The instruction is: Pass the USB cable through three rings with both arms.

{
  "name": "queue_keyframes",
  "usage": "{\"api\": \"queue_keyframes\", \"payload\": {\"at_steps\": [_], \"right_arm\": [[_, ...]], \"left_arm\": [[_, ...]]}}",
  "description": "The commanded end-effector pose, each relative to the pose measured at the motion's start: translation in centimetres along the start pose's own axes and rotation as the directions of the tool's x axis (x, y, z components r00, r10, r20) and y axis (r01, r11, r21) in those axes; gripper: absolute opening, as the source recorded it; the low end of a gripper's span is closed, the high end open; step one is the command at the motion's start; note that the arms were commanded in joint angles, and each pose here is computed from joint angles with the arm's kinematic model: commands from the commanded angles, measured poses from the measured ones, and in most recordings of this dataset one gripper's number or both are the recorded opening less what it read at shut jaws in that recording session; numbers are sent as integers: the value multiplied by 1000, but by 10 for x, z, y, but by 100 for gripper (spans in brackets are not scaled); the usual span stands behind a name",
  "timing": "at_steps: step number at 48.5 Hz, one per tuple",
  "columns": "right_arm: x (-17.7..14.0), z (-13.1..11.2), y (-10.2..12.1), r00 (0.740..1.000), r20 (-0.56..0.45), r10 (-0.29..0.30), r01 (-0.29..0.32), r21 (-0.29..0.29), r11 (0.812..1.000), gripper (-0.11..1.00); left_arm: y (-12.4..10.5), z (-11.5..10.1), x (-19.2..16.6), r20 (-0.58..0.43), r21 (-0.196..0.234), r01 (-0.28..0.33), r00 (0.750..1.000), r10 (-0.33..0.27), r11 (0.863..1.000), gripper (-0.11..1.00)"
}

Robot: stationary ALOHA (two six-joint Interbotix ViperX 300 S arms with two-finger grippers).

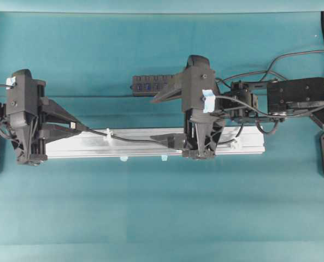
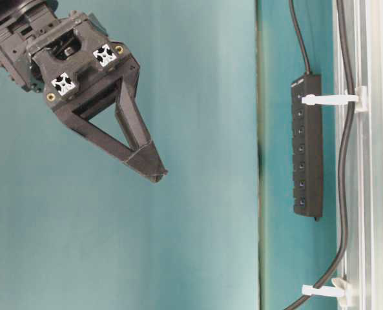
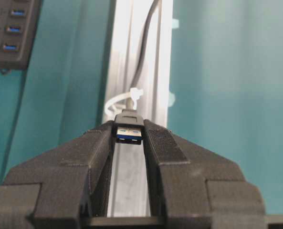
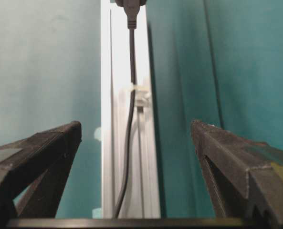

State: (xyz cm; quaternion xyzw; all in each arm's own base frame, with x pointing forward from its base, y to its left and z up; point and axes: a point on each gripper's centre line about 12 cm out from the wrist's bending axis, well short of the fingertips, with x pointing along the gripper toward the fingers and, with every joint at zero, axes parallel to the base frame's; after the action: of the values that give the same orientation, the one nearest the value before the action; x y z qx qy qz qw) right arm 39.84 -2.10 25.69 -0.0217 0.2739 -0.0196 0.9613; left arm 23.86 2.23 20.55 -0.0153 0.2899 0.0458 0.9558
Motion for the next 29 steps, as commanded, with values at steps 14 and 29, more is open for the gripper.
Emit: {"api": "queue_keyframes", "payload": {"at_steps": [14,29], "right_arm": [[-6,10,-4,999,36,-8,8,12,1000,78],[-5,8,-4,1000,27,-8,8,12,1000,78]], "left_arm": [[0,13,-2,37,1,1,999,-1,1000,22],[0,13,-2,37,1,1,999,-1,1000,22]]}}
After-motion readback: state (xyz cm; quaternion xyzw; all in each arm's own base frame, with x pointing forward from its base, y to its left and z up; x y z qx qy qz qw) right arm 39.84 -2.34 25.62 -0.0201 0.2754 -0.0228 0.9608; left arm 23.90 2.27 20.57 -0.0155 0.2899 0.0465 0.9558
